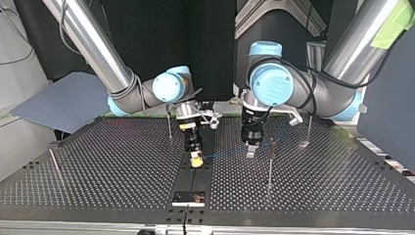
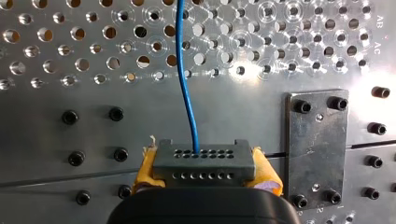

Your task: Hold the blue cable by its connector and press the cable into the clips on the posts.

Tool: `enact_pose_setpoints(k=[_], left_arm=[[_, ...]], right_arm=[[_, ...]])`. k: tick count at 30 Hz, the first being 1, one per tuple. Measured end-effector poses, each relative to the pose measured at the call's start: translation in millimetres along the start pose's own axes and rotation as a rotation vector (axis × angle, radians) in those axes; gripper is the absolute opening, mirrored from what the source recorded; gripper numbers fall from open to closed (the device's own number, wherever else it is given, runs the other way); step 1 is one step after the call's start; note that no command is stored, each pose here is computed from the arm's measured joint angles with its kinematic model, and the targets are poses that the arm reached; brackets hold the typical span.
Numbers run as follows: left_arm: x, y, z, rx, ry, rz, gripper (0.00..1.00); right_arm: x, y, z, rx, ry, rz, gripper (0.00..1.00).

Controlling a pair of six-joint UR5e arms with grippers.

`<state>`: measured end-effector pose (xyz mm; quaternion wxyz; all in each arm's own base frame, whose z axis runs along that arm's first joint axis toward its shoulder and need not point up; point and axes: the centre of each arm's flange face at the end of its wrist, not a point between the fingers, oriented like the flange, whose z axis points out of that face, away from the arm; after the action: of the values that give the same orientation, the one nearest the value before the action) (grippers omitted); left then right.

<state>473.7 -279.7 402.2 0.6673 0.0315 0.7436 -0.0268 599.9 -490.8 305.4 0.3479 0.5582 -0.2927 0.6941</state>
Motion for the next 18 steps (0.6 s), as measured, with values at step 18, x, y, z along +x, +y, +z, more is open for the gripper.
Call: enact_pose_setpoints(k=[18], left_arm=[[15.5,-0.1,33.4,-0.062,-0.009,0.01,1.0]], right_arm=[[-0.8,-0.6,-0.5,0.001,-0.004,-0.002,0.0]])
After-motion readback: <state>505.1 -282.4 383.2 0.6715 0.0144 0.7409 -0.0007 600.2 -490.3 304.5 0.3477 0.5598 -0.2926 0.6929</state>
